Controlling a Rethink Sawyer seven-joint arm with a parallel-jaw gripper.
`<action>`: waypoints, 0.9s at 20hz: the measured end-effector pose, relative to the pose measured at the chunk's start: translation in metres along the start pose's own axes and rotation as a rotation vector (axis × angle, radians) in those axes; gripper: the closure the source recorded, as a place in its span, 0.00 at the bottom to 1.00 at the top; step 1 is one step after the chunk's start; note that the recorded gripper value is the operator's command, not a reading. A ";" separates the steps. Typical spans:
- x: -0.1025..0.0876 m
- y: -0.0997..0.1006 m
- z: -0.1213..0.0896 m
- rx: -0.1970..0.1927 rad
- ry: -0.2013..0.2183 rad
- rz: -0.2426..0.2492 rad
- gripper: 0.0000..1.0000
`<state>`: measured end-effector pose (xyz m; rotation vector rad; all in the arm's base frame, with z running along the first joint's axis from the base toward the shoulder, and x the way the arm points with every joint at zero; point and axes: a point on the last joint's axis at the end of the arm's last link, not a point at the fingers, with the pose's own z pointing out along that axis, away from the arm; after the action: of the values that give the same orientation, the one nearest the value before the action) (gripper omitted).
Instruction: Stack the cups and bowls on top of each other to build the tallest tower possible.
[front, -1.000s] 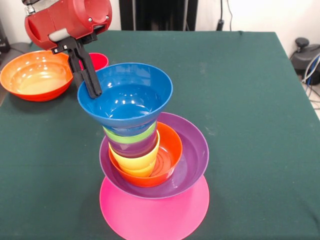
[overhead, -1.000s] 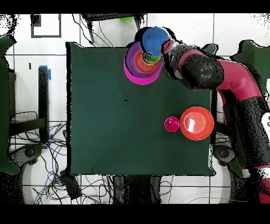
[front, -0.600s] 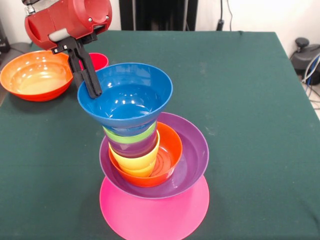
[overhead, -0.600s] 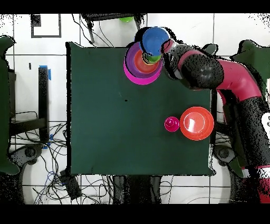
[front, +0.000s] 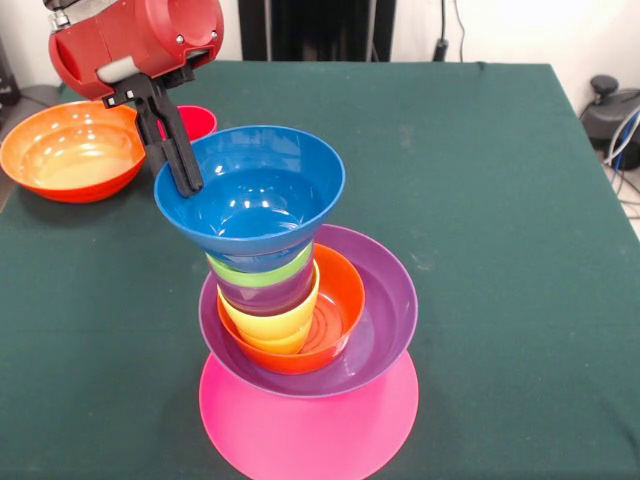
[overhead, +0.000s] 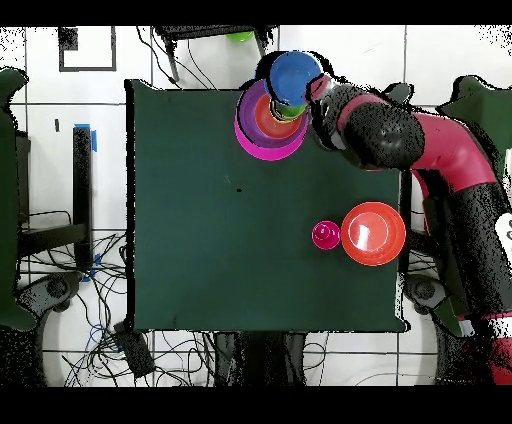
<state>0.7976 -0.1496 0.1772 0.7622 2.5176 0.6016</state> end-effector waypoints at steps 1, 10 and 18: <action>0.000 0.000 0.000 0.000 0.000 0.000 1.00; 0.000 0.000 0.000 0.001 0.003 0.000 1.00; 0.006 -0.003 0.000 0.021 0.047 0.000 1.00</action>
<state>0.7916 -0.1480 0.1743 0.7640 2.5708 0.6004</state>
